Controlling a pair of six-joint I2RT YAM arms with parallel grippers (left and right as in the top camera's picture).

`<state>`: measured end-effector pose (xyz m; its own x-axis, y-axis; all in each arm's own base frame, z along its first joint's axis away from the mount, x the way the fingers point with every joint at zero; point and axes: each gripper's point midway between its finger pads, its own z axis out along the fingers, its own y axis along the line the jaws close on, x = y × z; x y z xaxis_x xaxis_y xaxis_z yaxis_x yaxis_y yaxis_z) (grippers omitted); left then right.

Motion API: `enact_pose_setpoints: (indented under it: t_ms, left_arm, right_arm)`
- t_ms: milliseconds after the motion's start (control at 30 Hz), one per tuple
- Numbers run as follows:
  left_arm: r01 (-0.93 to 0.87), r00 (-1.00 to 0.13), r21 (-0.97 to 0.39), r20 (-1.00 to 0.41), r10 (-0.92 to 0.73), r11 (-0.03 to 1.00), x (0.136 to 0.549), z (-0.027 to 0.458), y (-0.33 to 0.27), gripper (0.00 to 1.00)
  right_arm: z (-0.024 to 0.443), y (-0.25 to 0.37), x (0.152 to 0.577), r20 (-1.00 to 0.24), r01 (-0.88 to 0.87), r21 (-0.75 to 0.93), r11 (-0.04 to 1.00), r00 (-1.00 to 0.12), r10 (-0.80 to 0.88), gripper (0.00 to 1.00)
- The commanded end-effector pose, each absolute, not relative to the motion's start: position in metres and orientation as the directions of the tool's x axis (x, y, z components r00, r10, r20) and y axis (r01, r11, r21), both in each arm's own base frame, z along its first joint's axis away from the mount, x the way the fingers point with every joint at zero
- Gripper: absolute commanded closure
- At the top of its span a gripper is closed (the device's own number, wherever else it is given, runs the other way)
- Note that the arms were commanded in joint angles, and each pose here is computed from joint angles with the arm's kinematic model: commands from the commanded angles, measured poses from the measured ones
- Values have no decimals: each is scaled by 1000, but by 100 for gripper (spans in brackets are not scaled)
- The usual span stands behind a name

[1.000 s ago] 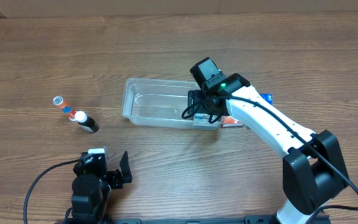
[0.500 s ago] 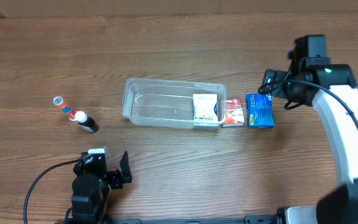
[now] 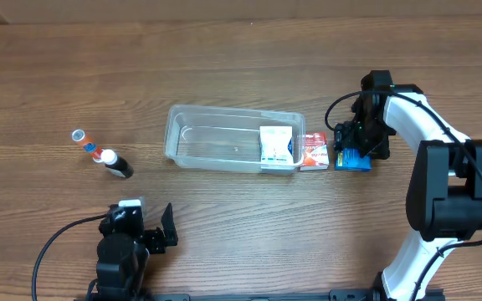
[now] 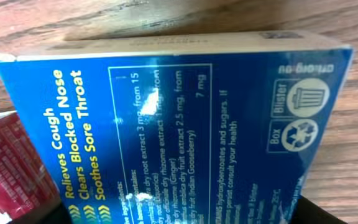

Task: Pack container
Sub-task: 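Grasp the blue VapoDrops box with the right gripper, then place the blue box into the container beside the white box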

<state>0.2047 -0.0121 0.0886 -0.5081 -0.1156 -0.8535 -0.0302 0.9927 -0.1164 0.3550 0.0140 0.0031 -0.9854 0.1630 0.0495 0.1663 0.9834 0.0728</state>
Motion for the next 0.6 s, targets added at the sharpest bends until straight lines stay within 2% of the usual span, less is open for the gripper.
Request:
enact_pose_setpoints:
  t_ms: [0,100,200,267,333,433,567]
  left_arm:
    - [-10,-507,-111,-856,-101,994,205,88,-15,0]
    - [-10,-507,-111,-856,-101,994,205,88,-15,0]
    - [-10,-507,-111,-856,-101,994,205,88,-15,0]
    - [-10,-507,-111,-856,-101,994,205,88,-15,0]
    - [-10,-507,-111,-856,-101,994,205,88,-15,0]
    - [-10,-507,-111,-856,-101,994,205,88,-15,0]
    - [-10,-507,-111,-856,-101,994,205,88,-15,0]
  right_arm:
    - [8,7,355,41,248,34,968,-968,246,25]
    - [52,11,360,-6,242,47,969,-970,242,30]
    - [132,36,358,-135,168,81,982,-975,178,31]
    - [183,70,353,-267,113,131,985,-953,145,32]
    - [215,109,345,-367,34,183,983,-925,100,32]
    - [231,181,330,-438,-85,237,968,-898,29,32]
    - [195,240,333,-452,-74,207,976,-892,28,32]
